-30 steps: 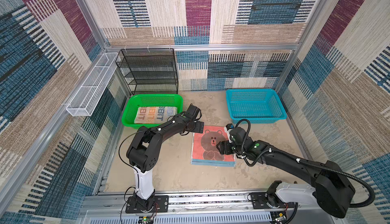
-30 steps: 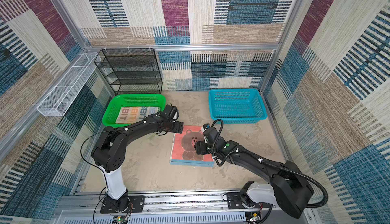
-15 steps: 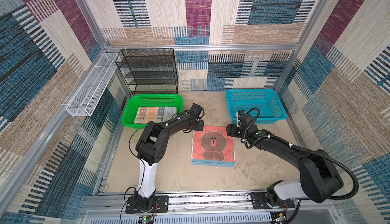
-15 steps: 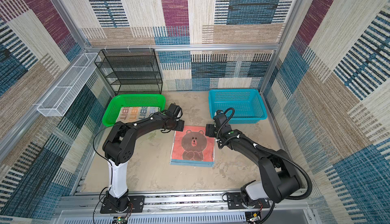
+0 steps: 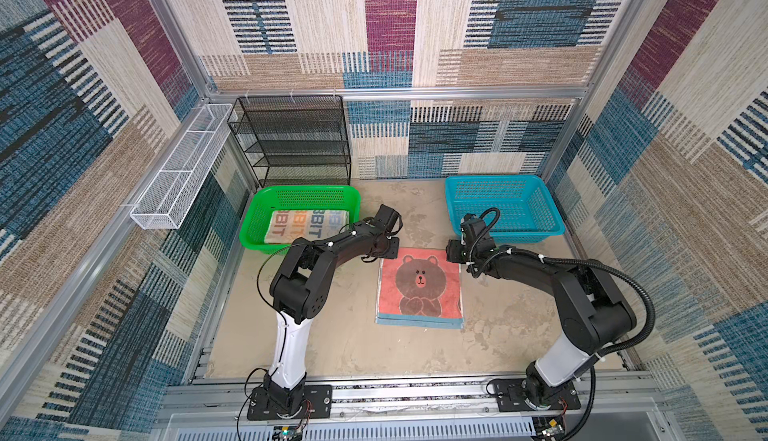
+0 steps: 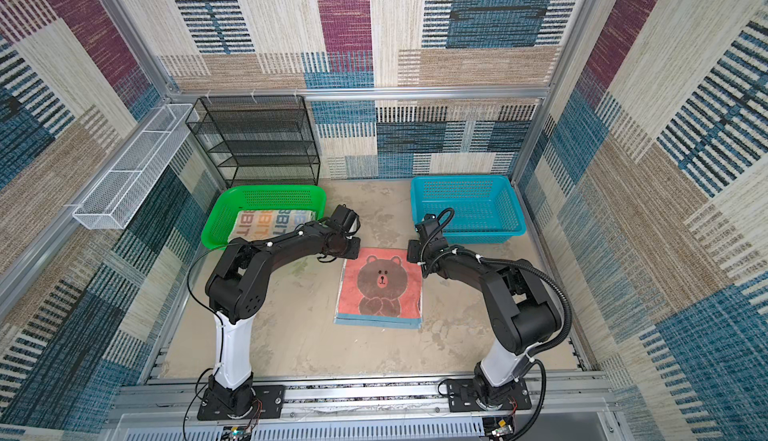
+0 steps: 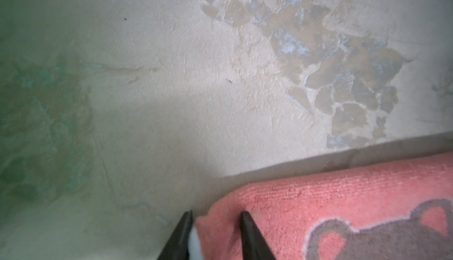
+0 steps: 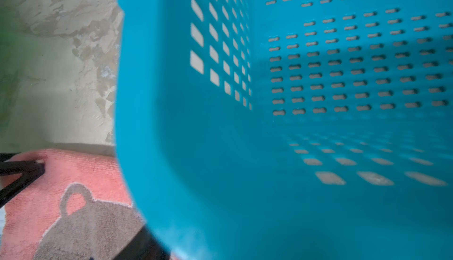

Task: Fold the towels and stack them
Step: 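Move both grippers to the towel's far edge and grasp its corners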

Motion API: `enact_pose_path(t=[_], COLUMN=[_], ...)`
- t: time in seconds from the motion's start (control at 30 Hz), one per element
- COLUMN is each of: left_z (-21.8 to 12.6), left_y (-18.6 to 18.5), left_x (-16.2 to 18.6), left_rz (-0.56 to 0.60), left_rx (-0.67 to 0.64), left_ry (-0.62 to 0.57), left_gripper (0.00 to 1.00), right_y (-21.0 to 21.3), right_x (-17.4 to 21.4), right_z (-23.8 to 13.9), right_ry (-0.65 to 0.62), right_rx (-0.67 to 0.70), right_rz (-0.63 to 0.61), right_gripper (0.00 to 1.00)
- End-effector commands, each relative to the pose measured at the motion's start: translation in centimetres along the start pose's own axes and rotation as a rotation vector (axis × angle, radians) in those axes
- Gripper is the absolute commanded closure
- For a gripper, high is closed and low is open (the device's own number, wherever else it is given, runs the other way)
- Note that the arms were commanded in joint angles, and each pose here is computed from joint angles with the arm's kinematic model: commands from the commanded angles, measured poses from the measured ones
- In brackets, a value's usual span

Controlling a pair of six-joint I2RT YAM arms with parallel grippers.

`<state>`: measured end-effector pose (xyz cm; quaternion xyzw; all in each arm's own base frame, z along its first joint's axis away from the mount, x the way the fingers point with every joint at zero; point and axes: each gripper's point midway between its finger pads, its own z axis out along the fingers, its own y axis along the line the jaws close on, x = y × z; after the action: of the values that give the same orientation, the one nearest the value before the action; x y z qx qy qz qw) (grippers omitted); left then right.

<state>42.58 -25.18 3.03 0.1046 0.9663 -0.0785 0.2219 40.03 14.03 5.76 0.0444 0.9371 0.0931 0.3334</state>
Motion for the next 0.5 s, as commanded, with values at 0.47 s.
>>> enact_pose_path(t=[0.47], left_z=[-0.9], left_y=[0.2], left_x=[3.7], left_rz=[-0.008], left_rx=[0.035], left_ry=[0.081], left_gripper=[1.0], right_y=[0.7], right_x=[-1.5], right_z=[2.0], right_ry=[-0.016], right_rx=[-0.005], right_rz=[-0.015], right_gripper=[0.45])
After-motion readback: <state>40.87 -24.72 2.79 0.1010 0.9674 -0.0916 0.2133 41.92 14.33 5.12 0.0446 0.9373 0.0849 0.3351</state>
